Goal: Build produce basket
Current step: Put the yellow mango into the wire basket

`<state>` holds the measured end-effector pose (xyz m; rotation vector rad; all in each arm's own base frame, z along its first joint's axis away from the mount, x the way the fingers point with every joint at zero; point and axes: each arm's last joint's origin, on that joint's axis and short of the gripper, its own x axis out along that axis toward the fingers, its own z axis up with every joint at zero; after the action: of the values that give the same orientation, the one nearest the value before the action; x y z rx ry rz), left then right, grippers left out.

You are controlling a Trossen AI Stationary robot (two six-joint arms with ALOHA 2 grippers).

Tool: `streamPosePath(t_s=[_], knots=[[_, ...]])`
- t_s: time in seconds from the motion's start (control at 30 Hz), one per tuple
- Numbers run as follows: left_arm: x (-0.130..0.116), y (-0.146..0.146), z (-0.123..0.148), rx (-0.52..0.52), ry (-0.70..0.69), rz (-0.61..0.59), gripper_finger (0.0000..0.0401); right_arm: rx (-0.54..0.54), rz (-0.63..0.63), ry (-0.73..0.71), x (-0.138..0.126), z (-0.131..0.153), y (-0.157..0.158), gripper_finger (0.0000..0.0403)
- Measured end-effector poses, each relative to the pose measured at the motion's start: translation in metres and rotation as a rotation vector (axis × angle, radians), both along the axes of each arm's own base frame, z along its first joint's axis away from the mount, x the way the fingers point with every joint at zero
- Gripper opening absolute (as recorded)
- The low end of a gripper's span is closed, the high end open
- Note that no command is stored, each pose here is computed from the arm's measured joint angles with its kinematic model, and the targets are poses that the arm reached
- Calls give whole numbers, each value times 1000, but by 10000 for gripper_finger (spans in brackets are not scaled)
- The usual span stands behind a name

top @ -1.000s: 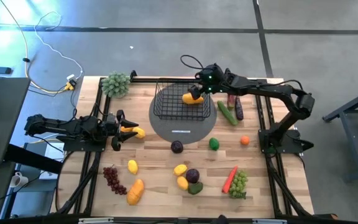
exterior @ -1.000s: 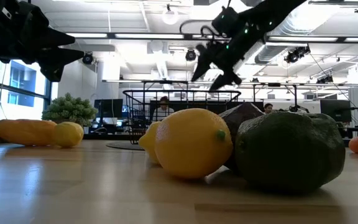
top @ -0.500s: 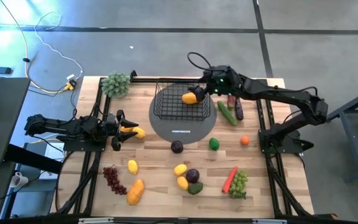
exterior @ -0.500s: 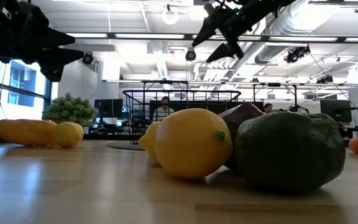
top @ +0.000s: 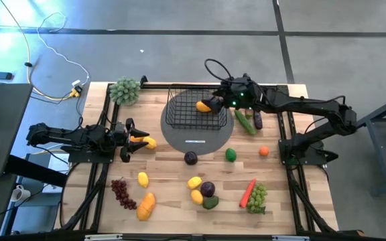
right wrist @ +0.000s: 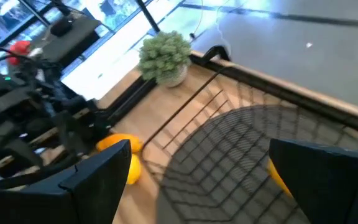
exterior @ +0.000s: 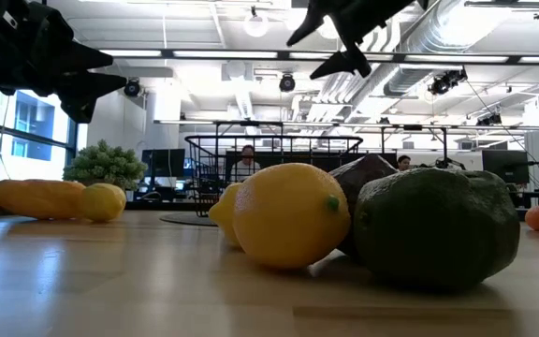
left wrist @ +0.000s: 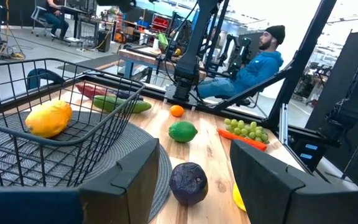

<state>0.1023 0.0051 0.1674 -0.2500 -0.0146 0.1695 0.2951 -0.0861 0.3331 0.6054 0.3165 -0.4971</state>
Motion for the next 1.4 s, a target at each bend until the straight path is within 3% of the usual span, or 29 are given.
streamPosePath(t_s=[0.3,0.67,0.97,1.13,1.4], knots=[[0,0,0,-2,0,0,188,79,-8,-37,6,0,27,365],[-1,1,9,-221,-134,43,188,87,-55,-58,10,1,55,365],[-2,2,15,-254,-207,69,188,96,-56,-65,10,1,63,365],[-3,2,24,-343,-320,41,188,96,-56,-65,10,1,63,365],[-11,2,54,-316,-447,9,188,94,-56,-50,10,-1,63,365]])
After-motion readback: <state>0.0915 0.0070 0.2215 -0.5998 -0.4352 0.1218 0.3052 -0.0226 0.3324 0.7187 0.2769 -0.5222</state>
